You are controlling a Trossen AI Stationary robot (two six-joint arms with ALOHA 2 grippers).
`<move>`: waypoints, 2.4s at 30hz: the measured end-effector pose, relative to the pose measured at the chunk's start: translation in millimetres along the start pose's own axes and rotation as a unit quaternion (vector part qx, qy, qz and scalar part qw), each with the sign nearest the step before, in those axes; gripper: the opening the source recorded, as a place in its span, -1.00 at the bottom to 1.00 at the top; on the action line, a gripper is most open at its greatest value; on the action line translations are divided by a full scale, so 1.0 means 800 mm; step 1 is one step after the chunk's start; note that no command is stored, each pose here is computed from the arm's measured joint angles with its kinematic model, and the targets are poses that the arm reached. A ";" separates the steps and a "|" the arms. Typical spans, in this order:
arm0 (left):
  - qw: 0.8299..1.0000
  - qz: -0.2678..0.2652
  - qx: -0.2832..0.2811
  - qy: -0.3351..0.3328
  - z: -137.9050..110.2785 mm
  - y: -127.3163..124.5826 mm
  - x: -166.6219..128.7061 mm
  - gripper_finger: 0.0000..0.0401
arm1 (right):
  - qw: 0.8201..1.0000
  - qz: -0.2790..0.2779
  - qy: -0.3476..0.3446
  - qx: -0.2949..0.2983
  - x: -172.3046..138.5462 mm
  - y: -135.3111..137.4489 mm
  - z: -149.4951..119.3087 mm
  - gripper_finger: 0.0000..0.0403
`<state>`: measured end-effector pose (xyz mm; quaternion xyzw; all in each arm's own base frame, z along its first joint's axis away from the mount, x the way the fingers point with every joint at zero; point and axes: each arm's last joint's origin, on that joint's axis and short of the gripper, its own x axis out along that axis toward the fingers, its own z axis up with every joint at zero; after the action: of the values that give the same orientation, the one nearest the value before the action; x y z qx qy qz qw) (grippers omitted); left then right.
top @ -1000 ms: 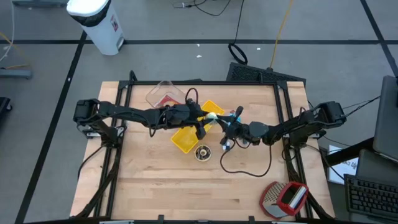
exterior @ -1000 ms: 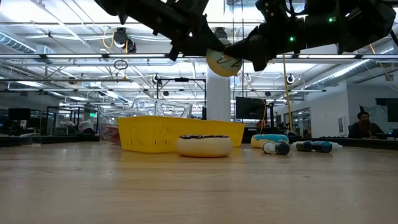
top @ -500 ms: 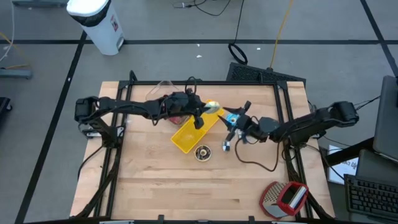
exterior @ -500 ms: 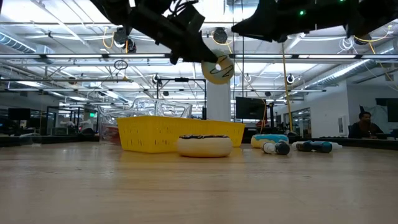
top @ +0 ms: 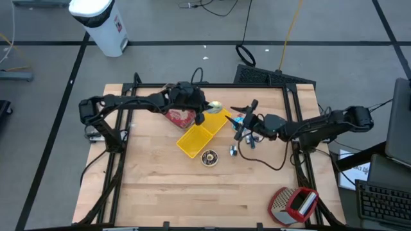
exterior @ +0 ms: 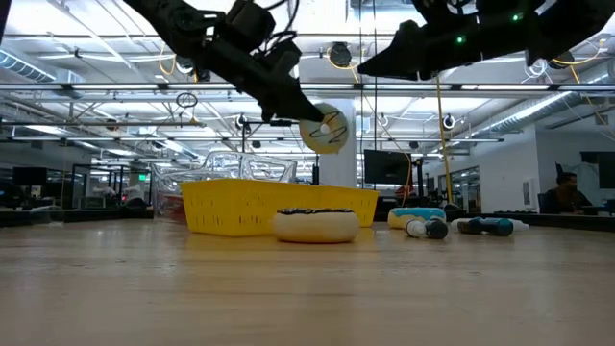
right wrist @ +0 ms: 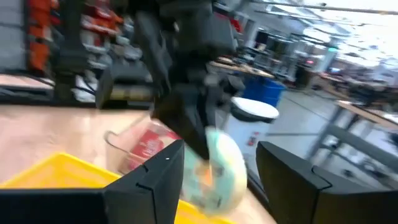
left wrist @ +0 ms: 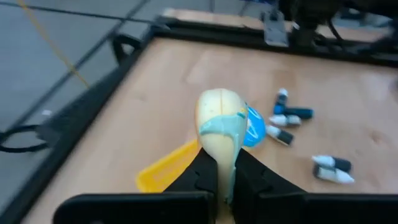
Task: Pick & Place Food Item
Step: Put the light blue donut into the top yellow bin
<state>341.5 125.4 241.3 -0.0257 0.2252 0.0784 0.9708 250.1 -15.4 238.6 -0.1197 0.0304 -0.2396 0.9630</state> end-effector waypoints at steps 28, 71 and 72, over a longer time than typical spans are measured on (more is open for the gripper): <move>0.998 -0.011 0.009 0.054 -0.053 -0.006 0.061 -0.94 | 0.999 0.036 0.021 0.012 0.007 -0.010 -0.011 -0.08; 0.997 0.045 0.026 0.059 -0.060 -0.007 0.071 -0.71 | 0.999 0.037 0.025 0.011 0.007 -0.010 -0.012 -0.15; 0.997 0.045 0.025 0.059 -0.060 -0.007 0.071 -0.71 | 0.999 0.037 0.025 0.011 0.007 -0.010 -0.012 -0.15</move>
<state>371.7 123.6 173.2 0.0037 0.2850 0.1146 0.9516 250.6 -26.8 231.2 -0.1020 0.0559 -0.2072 0.9714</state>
